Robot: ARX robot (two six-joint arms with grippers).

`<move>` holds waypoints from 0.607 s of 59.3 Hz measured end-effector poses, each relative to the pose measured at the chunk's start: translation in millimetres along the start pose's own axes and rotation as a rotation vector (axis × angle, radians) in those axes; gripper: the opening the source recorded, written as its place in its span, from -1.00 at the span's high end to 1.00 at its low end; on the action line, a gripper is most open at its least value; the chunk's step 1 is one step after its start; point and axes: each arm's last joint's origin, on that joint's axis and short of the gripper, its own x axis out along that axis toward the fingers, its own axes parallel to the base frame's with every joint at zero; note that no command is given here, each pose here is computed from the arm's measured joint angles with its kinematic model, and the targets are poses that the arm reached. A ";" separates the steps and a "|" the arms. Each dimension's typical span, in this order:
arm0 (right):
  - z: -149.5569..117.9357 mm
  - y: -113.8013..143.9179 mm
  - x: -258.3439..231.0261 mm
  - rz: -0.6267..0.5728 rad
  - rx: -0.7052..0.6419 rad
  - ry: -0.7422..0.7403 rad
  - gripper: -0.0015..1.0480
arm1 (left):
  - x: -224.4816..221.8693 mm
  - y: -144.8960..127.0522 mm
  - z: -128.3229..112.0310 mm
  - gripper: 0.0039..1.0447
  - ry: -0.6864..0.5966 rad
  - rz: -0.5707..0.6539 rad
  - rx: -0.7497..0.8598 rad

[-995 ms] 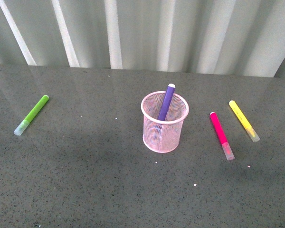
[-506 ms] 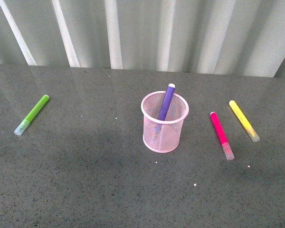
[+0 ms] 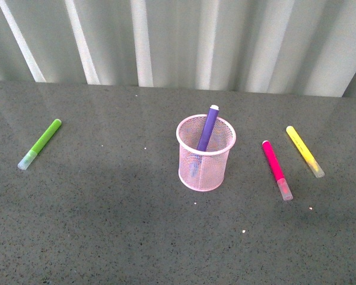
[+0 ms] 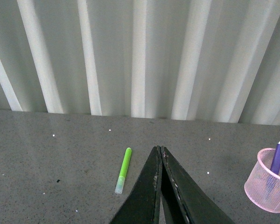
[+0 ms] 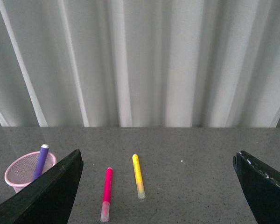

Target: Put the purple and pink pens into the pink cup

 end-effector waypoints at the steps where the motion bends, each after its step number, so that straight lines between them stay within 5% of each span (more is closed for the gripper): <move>1: 0.0 0.0 0.0 0.000 0.000 0.000 -0.87 | -0.2 0.0 0.0 0.93 0.000 0.000 0.000; 36: 0.0 0.0 0.0 0.000 0.000 0.000 -0.87 | -15.4 0.0 -3.2 0.84 0.008 -0.002 -0.001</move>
